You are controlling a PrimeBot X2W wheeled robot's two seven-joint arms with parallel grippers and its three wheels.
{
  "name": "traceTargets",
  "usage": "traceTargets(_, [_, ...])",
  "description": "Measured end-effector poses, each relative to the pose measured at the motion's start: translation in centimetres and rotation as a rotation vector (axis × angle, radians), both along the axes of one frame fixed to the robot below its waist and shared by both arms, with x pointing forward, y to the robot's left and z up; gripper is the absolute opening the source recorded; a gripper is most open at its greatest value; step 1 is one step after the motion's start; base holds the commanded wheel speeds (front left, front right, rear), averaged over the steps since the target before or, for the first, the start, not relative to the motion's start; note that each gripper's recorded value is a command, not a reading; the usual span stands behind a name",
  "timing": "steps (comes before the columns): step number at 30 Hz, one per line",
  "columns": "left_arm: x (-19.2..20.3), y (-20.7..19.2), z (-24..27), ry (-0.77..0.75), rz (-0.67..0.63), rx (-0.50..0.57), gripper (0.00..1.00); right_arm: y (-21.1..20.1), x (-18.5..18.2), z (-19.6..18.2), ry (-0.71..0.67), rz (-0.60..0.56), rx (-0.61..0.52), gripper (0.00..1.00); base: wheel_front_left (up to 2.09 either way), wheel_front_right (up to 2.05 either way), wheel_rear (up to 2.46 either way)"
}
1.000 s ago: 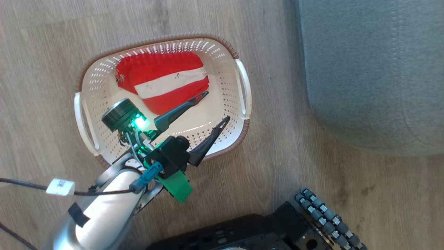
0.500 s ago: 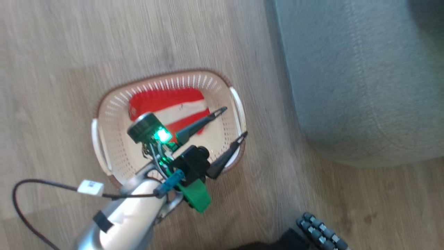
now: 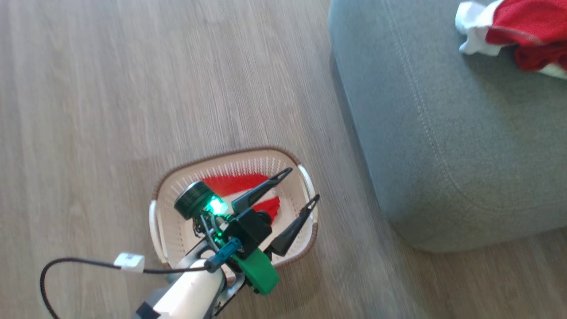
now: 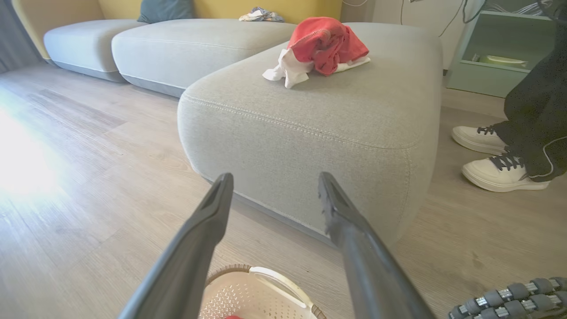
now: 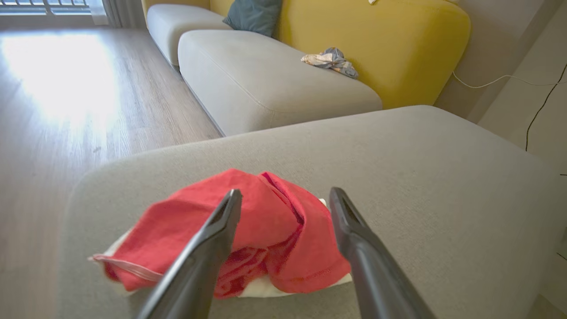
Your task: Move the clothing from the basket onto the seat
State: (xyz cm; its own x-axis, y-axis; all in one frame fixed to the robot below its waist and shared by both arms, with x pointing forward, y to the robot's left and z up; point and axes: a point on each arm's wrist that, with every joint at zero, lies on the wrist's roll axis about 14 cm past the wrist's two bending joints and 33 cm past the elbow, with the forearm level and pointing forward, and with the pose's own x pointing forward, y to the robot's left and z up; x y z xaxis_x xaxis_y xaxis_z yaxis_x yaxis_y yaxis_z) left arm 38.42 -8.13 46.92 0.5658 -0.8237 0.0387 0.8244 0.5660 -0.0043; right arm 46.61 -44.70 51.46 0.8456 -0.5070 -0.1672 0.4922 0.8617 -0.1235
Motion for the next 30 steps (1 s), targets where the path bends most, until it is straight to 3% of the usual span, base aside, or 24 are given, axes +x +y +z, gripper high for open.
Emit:
traceTargets(5, [-0.1, 1.6, 2.0, -0.039, 0.088, -0.006, 1.0, 5.0, 1.9, 5.6, -0.216, 0.146, -0.035, 1.0, 0.0, 0.0, 0.0])
traceTargets(14, [0.1, 5.9, 4.7, -0.091, 0.282, -0.019, 1.0, 13.9, -2.1, 6.2, -0.388, 0.439, 0.055, 1.0, 0.0, 0.0, 0.0])
traceTargets(18, [0.9, 10.0, 6.0, -0.106, 0.454, -0.046, 1.0, 18.3, -3.2, 8.6, -0.502, 0.563, 0.11, 1.0, 0.0, 0.0, 0.0])
traceTargets(23, [1.1, 14.3, 6.7, -0.115, 0.617, -0.066, 1.0, 22.1, -4.6, 7.7, -0.495, 0.658, 0.148, 1.0, 0.0, 0.0, 0.0])
traceTargets(30, [0.5, 20.5, 6.9, -0.12, 0.843, -0.064, 1.0, 25.7, -6.1, 5.0, -0.457, 0.7, 0.244, 1.0, 0.0, 0.0, 0.0])
